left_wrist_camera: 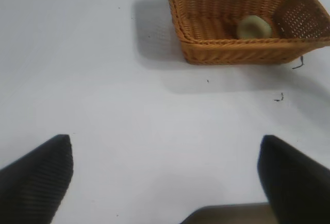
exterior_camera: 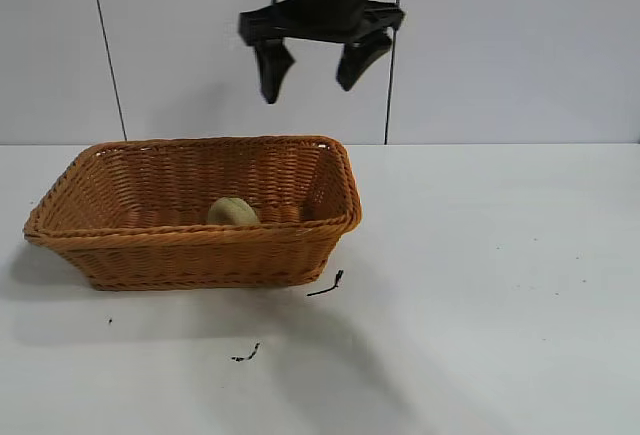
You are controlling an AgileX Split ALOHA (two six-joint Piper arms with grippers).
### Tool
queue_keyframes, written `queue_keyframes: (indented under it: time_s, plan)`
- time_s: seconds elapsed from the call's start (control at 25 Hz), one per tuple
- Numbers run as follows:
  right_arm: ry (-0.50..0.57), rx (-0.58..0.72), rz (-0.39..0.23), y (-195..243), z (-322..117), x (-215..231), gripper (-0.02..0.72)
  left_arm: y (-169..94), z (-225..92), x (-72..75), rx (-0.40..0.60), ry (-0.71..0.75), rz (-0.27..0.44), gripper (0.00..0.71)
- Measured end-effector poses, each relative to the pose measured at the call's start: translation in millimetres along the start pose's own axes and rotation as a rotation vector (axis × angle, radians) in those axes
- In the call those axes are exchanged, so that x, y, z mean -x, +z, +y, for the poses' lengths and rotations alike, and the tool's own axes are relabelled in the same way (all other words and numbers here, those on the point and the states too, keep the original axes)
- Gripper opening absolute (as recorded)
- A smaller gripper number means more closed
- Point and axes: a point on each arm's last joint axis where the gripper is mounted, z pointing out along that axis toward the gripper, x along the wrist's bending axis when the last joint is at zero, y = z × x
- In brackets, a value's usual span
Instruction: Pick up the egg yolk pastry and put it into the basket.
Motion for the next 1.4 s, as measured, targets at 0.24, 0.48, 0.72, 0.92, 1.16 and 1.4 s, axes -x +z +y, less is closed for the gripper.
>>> queue_keyframes:
  time_s: [0.24,0.48,0.72,0.92,1.16,1.4]
  plan:
    - [0.166,-0.026,-0.099,-3.6,-11.0,105.6,0.635,0.0,0.0,0.0,0.0,0.0,0.0,0.695]
    - [0.291,-0.077,-0.153,-11.8,-32.4,174.6,0.635,0.0,0.0,0.0,0.0,0.0,0.0,0.695]
    - [0.323,-0.087,-0.16,-25.0,-41.9,186.0,0.634,0.0,0.0,0.0,0.0,0.0,0.0,0.695]
    - [0.306,-0.159,-0.139,-59.9,-72.0,169.2,0.633,0.0,0.0,0.0,0.0,0.0,0.0,0.695]
    - [0.299,-0.25,-0.12,-113.8,-136.8,137.8,0.633,0.0,0.0,0.0,0.0,0.0,0.0,0.695]
    - [0.307,-0.23,-0.125,-175.6,-210.4,102.1,0.633,0.0,0.0,0.0,0.0,0.0,0.0,0.695]
